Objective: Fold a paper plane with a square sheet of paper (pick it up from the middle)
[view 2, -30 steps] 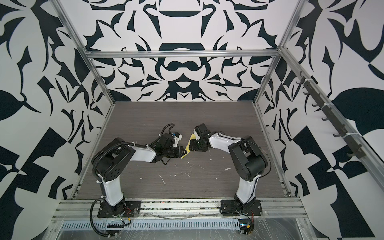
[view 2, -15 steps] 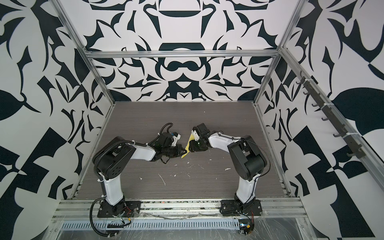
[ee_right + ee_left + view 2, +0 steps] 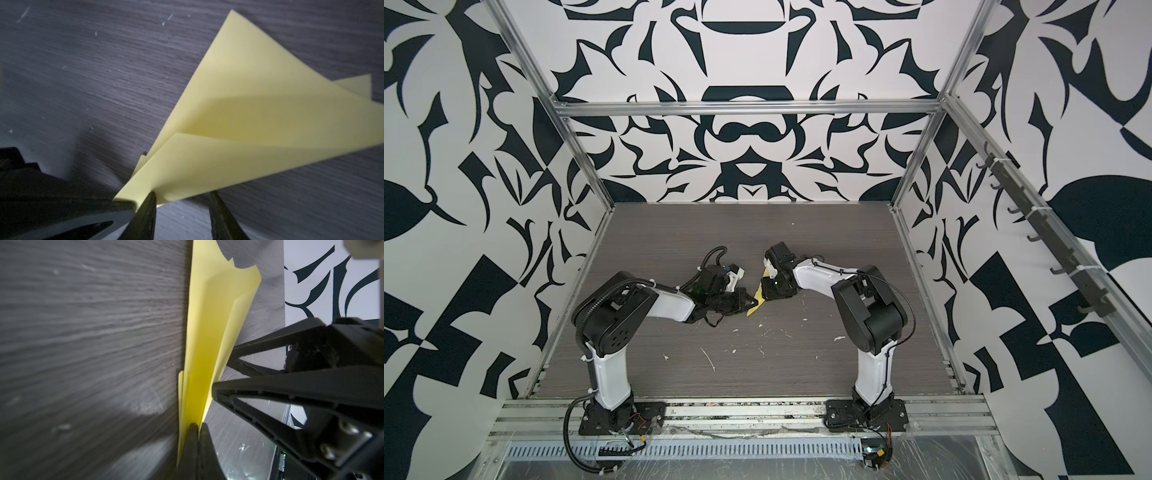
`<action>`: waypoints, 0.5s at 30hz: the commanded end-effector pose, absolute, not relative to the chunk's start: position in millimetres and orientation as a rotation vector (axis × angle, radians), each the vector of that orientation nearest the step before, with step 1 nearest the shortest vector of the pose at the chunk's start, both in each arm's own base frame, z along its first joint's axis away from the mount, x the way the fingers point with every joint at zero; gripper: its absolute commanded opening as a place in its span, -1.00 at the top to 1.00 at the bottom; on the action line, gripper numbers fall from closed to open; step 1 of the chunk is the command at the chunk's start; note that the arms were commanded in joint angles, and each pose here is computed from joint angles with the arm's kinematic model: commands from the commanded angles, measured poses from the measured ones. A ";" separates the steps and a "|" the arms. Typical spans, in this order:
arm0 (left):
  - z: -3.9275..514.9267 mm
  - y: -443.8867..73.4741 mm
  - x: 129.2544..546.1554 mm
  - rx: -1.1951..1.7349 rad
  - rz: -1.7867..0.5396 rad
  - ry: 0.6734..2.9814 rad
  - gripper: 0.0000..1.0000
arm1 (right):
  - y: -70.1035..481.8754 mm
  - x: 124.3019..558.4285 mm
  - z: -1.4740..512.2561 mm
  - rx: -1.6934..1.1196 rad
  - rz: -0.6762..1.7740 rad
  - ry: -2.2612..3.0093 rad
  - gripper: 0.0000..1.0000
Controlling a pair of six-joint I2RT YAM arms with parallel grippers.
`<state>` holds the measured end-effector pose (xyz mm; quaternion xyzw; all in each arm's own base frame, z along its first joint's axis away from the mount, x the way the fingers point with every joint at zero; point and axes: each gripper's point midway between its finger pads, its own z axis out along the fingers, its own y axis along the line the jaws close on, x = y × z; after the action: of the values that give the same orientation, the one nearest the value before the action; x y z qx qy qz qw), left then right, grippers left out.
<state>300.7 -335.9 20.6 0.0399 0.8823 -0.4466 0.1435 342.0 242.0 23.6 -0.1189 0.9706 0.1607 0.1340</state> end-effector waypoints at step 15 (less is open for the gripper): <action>-28.4 -301.7 285.0 -0.032 -1.082 2.743 0.79 | 197.3 307.6 -27.6 -0.358 0.012 3.017 0.05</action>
<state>300.9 -335.6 20.8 0.0352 0.8823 -0.4477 0.1410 346.0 240.9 19.6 -0.1284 0.9762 0.0956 0.1464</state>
